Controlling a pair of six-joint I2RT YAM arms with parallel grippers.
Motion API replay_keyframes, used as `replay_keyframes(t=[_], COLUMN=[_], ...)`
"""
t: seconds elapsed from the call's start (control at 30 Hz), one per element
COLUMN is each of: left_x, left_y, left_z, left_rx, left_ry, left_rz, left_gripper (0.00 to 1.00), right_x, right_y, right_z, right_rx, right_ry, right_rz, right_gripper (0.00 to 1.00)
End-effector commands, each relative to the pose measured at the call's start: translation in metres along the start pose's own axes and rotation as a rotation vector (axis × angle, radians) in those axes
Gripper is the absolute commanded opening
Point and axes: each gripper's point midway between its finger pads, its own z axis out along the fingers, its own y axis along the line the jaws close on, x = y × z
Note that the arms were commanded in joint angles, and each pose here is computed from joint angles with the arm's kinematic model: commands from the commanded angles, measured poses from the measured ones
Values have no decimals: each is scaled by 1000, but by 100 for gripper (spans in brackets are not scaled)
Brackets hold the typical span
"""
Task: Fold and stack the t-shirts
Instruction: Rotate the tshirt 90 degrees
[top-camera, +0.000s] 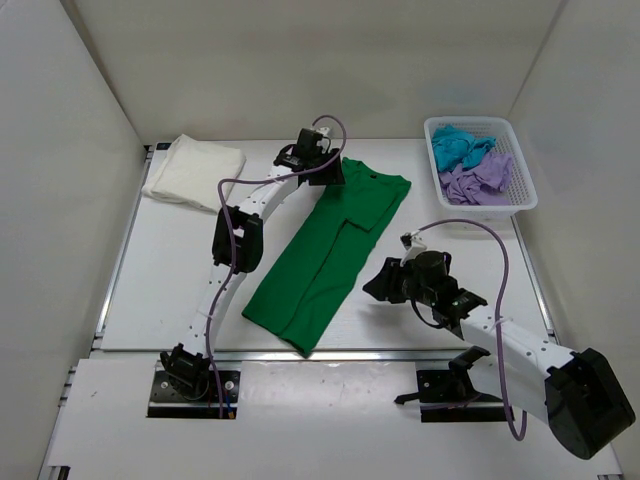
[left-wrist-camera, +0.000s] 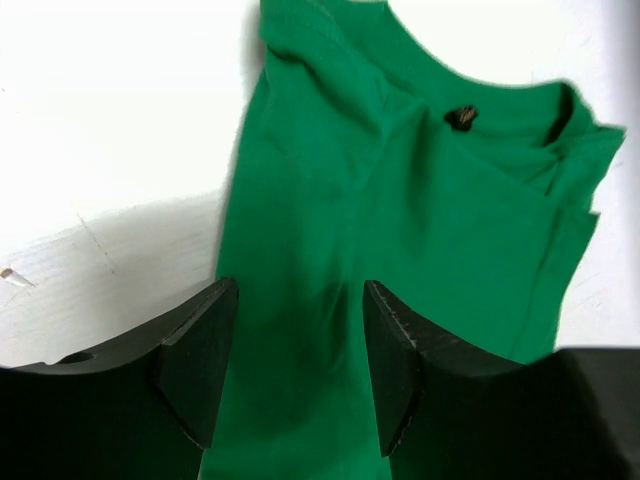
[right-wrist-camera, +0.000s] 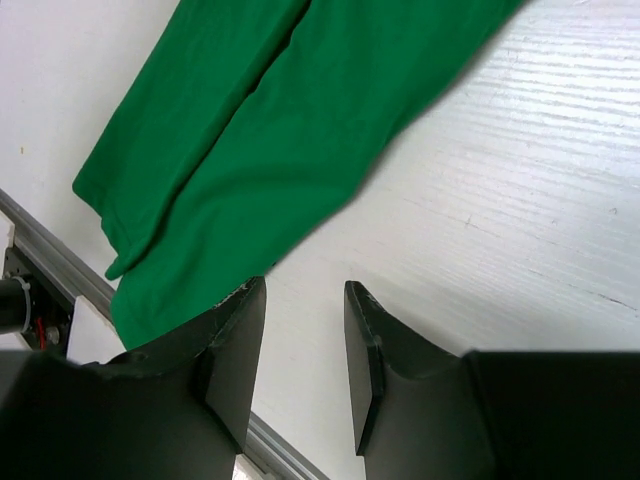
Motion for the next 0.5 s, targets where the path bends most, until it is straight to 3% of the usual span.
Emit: replay_keyframes(t=[0.0,0.1,0.3,0.47], left_x=[-44,-46,-7,4], left_y=[-9,-11,-3,-4], left_z=[-17,-12,13,22], left_rx=[25,29,34,47], left_ry=[-122,-141,-41,-22], left_rz=[-55,-50,-59,-71], left_gripper=[63,62,57,40], right_x=[5,2,2,-4], right_y=[-5,-9,-14,-7], right_z=[-3,-6,-8,-6], right_rx=[-5,-4,-7,-20], right_ry=[8,-6,-7,-16], right_rz=[-5,5,7,-2], right_gripper=[34,34,34,34])
